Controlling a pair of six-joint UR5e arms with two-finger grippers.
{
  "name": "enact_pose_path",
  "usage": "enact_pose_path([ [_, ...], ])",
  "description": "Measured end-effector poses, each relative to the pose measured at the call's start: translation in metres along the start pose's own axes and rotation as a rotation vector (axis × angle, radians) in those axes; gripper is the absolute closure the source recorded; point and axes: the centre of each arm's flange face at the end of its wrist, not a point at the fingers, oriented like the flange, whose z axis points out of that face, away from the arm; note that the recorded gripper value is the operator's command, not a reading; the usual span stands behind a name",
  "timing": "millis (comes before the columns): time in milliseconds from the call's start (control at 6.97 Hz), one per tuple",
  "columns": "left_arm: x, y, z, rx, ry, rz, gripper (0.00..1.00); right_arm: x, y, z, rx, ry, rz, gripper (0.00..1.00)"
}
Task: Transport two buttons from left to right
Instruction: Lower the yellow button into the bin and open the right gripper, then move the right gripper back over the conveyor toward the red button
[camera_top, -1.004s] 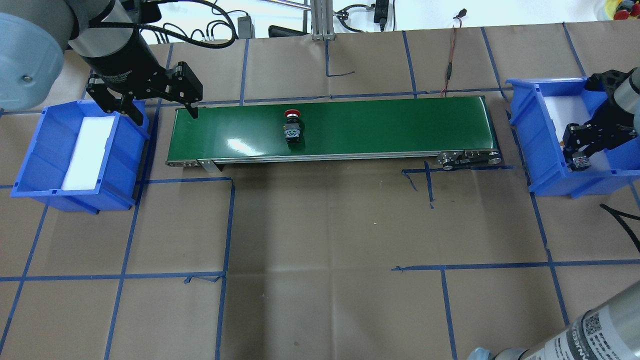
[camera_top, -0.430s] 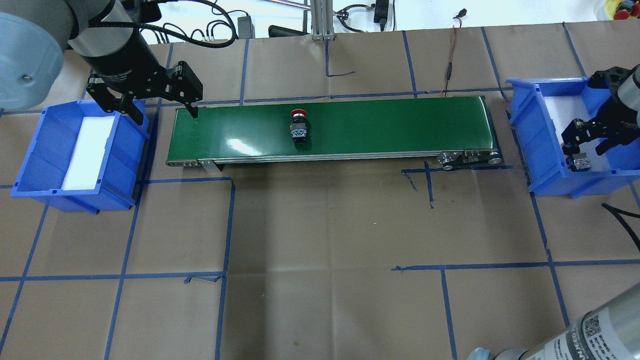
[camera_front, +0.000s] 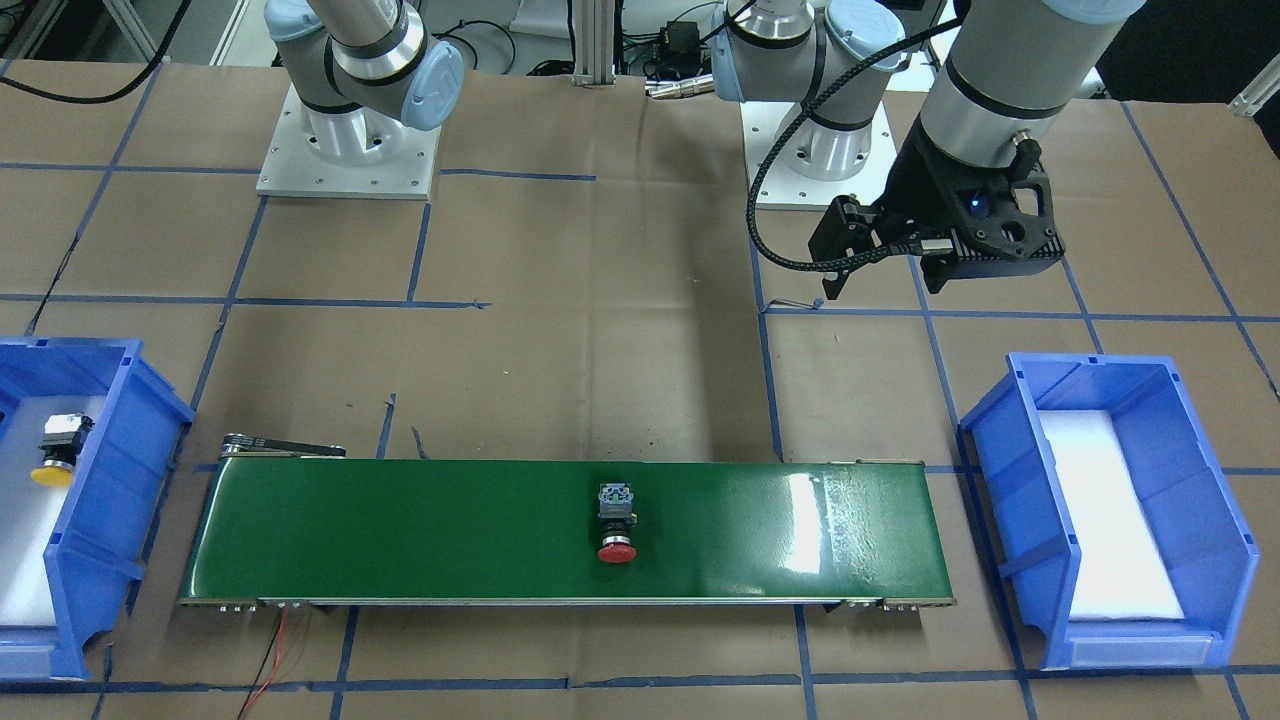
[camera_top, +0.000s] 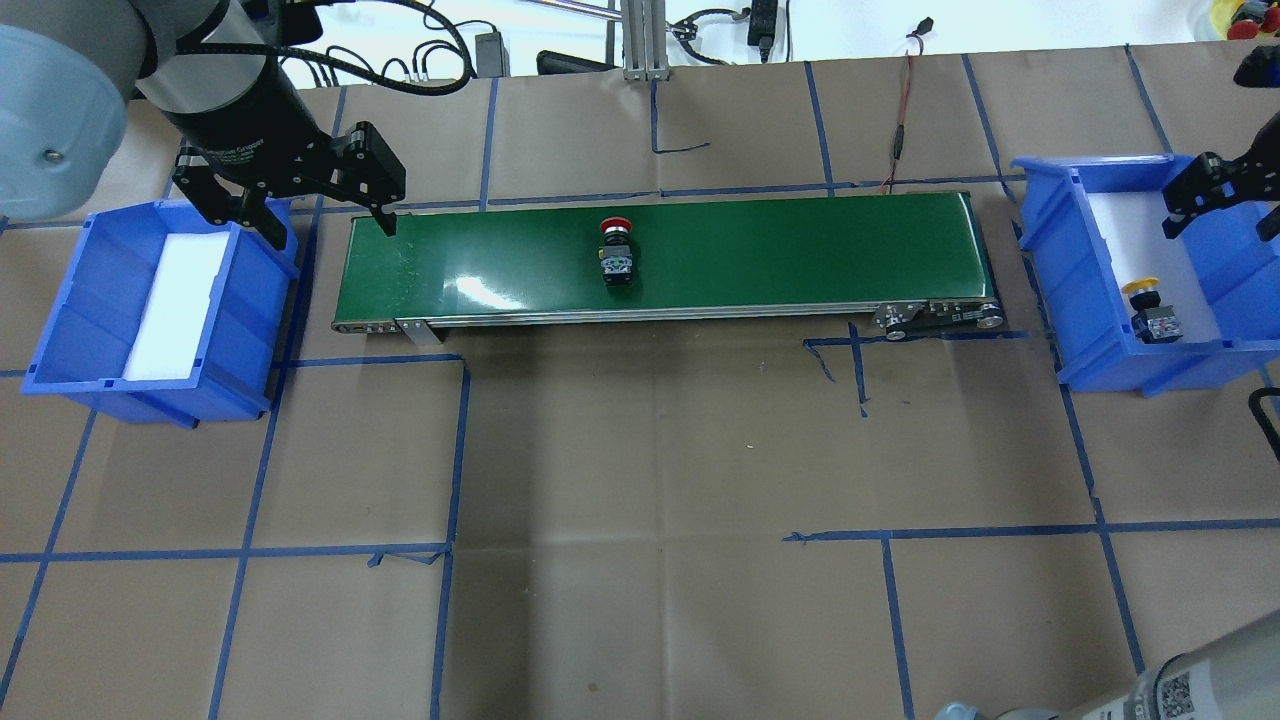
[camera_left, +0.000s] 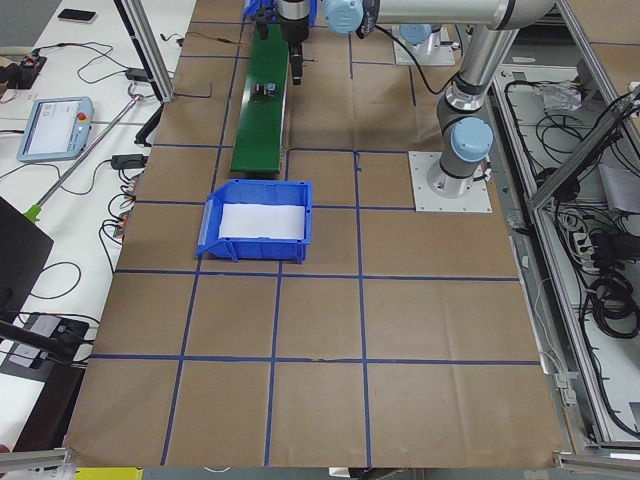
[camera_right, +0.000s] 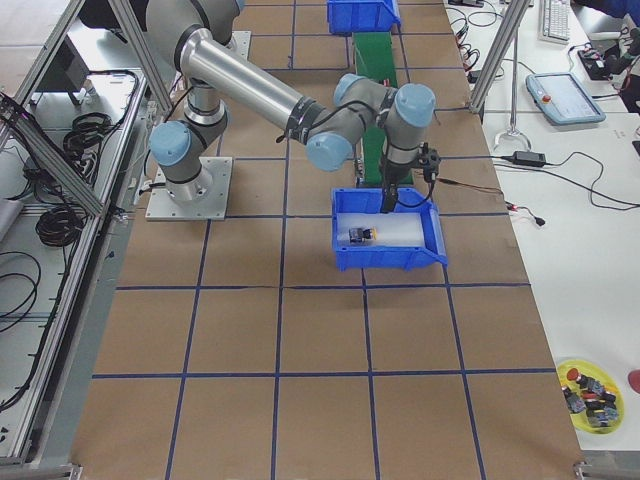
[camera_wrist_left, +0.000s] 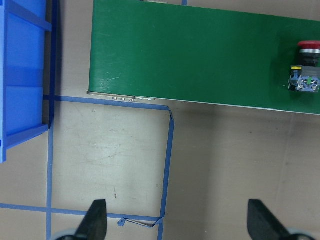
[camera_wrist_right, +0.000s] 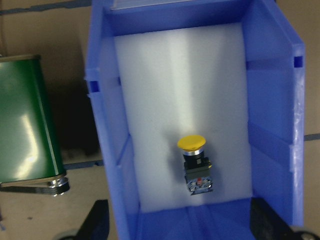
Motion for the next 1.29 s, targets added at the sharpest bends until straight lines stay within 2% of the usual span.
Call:
enact_pose_path([
  [143,0.0,0.0,0.0,0.0,0.0,0.0,0.0,-0.042,-0.002,-0.019,-0.027,0.005,0.013,0.0],
  [430,0.0,-0.001,0.0,0.001,0.0,0.0,0.0,-0.151,0.004,-0.039,-0.019,0.018,-0.031,0.01],
  [574,0.0,-0.001,0.0,0.001,0.0,0.0,0.0,-0.206,0.019,-0.054,0.01,0.021,-0.043,0.02],
  [861,0.0,-0.001,0.0,0.001,0.0,0.0,0.0,-0.278,0.043,-0.072,0.104,0.023,-0.086,0.03],
  [1291,0.0,-0.001,-0.001,0.002,0.0,0.0,0.0,-0.297,0.045,-0.055,0.157,0.017,-0.112,0.03],
])
